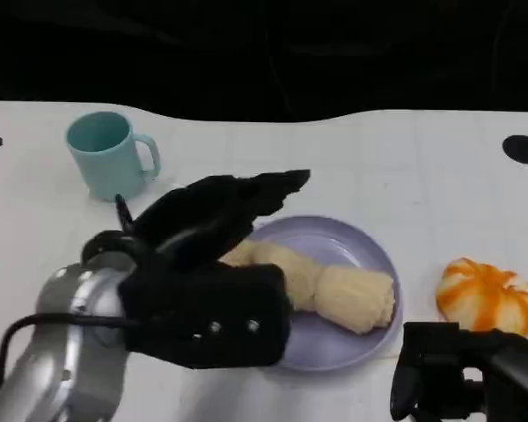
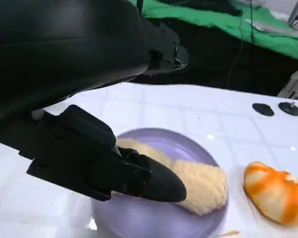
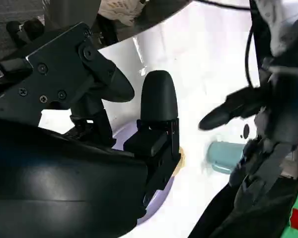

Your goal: Grasp the towel on the left side of the plate with the left hand and place it into the plate.

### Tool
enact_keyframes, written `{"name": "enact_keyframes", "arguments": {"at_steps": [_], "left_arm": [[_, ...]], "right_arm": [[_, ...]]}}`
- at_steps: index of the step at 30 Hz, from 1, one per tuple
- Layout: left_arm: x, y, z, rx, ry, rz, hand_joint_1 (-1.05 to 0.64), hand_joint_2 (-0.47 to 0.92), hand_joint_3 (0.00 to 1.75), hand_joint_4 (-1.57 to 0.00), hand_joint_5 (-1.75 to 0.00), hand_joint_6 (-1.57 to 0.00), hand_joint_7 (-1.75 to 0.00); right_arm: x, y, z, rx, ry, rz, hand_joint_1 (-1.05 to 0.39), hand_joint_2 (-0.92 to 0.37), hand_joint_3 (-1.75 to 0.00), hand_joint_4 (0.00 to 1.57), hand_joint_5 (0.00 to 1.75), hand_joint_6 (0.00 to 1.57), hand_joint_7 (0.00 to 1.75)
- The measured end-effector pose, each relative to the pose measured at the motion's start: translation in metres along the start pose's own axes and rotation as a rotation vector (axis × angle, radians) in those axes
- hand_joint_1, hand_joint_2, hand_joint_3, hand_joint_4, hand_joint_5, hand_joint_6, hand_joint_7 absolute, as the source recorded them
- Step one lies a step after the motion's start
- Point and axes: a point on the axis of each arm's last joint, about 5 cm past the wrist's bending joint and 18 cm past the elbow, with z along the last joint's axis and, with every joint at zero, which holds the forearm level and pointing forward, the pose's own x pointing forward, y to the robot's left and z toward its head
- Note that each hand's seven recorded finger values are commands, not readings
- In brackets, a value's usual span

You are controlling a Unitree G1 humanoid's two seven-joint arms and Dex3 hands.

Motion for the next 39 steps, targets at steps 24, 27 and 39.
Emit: {"name": "enact_keyframes", "arguments": {"at_steps": [24,27,39], "left_arm": [[-0.108,-0.025,-0.033,-1.154,-0.058,0.218,-0.18,0.54,1.23,-0.96,-1.41,-0.87,-1.31],[-0.114,-0.033,-0.031,-1.211,-0.046,0.257,-0.2,0.51,1.29,-0.92,-1.5,-0.82,-1.39],[-0.117,-0.049,-0.03,-1.299,-0.033,0.368,-0.19,0.5,1.3,-0.83,-1.74,-0.73,-1.55]], "right_arm": [[0.003,0.0009,0.002,0.002,0.005,0.004,-0.09,-0.49,-1.25,0.73,1.72,0.66,1.47],[0.003,0.0007,0.001,0.003,0.007,0.004,-0.09,-0.49,-1.24,0.73,1.72,0.65,1.47],[0.004,-0.0012,-0.001,0.004,0.006,0.002,-0.07,-0.49,-1.23,0.74,1.73,0.66,1.48]]}}
